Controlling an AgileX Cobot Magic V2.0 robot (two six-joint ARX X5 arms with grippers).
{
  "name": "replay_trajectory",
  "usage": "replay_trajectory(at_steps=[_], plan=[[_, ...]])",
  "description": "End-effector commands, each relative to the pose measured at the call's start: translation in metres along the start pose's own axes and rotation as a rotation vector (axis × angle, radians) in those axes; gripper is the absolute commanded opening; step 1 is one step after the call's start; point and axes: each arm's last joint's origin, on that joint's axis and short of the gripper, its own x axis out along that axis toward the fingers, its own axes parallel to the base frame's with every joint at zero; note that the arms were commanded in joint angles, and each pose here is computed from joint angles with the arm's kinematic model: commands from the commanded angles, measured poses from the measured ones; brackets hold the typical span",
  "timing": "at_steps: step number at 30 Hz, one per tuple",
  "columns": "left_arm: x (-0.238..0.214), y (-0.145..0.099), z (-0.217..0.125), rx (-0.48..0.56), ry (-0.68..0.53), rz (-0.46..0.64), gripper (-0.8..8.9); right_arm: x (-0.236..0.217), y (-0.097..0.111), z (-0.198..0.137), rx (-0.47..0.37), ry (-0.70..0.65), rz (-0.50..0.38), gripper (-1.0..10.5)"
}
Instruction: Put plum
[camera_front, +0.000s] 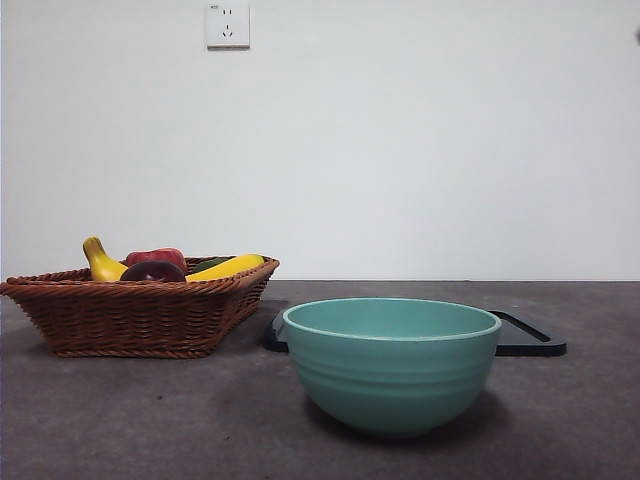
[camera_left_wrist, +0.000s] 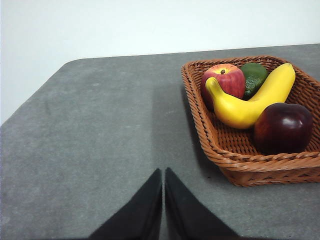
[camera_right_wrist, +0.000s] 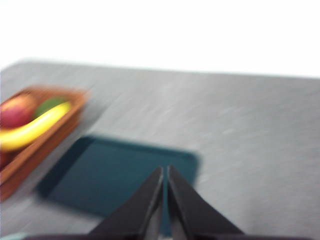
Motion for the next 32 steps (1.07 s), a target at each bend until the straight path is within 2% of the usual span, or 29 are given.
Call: replay_trajectory(at_steps=[1,8,18,28,32], plan=[[0.002,0.0,-0.007,-0.013,0.027,0.001,0.07,-0.003,-0.01,-0.014,-0.005,-0.071,-0.045,0.1],[0.002,0.0,-0.007,-0.013,0.027,0.001,0.07,-0.008,-0.027,-0.061,-0.026,-0.144,-0.168,0.1],[0.002,0.0,-0.007,-0.012,0.027,0.001,0.07,-0.004,-0.033,-0.114,-0.014,-0.148,-0.187,0.1],[0.002,0.0,-0.007,-0.012,0.027,0.001,0.07,-0.009,-0.034,-0.12,-0.012,-0.127,-0.242,0.1],[0.002,0.0,-0.007,-0.012,0.027,0.001,0.07,-0.009,-0.034,-0.126,0.001,-0.068,-0.246,0.1]])
